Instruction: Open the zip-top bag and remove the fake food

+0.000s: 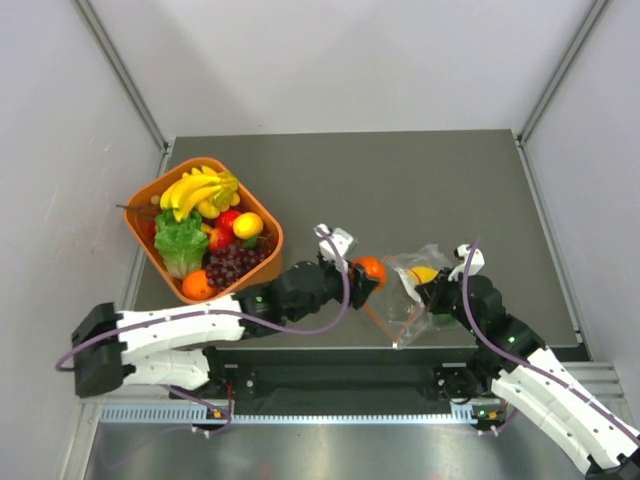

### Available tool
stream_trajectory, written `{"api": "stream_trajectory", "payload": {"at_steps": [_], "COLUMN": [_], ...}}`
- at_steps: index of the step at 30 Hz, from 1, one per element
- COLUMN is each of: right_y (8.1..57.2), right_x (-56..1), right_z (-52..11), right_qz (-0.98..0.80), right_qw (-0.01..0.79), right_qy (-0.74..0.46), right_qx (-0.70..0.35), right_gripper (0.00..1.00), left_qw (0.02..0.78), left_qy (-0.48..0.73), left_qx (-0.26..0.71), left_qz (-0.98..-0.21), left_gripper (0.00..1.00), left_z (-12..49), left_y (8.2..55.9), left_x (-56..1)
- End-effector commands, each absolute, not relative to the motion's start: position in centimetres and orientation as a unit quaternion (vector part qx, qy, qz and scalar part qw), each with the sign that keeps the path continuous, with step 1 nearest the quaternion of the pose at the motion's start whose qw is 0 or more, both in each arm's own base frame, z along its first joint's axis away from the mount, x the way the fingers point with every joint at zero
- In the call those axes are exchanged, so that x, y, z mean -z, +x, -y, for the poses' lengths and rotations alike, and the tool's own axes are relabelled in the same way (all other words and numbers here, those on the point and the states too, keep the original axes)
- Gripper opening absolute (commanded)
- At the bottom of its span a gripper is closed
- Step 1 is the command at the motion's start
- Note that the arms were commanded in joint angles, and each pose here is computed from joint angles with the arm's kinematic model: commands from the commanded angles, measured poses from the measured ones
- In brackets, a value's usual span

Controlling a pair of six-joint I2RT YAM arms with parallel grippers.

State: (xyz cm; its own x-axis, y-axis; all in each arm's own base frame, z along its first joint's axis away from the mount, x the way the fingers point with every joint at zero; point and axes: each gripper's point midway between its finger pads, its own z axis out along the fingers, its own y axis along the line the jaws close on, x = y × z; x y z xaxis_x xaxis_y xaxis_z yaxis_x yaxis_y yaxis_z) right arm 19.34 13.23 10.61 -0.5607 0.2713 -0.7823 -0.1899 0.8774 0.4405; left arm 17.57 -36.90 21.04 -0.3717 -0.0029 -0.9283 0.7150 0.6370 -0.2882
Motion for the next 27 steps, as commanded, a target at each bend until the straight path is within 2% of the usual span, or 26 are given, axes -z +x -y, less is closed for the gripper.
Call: {"api": "stream_trajectory", "payload": {"at_steps": [1,3,8,12,23,24,26,27], "right_y": [19.7,19.7,19.7,19.8,19.7,19.7,19.8,19.8], "right_x": [-13.1,-13.2,-13.3,-13.4,-13.4,-13.4,-13.4,-13.3], "right_z": [-13.7,-13.9,-13.9,-14.1,-14.0,-14.0,-14.1,-14.1], "right_qz": [-0.829,-0.828,-0.828,-0.828,-0.831,-0.831,-0.830,-0.831], "right_qw": [0.492,0.492,0.492,0.491,0.489,0.489,0.489,0.487], "right_qy": [0.018,0.017,0.016,0.014,0.010,0.010,0.009,0.010], "right_qx": [-0.263,-0.267,-0.269,-0.270,-0.266,-0.266,-0.267,-0.266], "right_gripper": [0.00,0.00,0.00,0.00,0.00,0.00,0.00,0.00], "left_qw": [0.529,0.545,0.604,0.608,0.574,0.574,0.567,0.564], "left_qy": [0.182,0.144,0.023,-0.032,-0.071,-0.072,-0.070,-0.070], "left_qx": [0.305,0.301,0.210,0.125,0.038,0.040,0.034,0.030], "left_qz": [-0.771,-0.770,-0.768,-0.783,-0.815,-0.814,-0.820,-0.823], "left_gripper": [0.04,0.04,0.04,0.03,0.06,0.08,0.37,0.45], "left_z": [31.8,28.8,18.9,12.9,8.5,8.4,8.3,8.3], "left_y": [20.0,21.2,26.4,28.7,27.8,27.7,27.6,27.5], "left_x": [-21.9,-23.9,-26.9,-26.4,-20.9,-20.8,-20.1,-19.8]}}
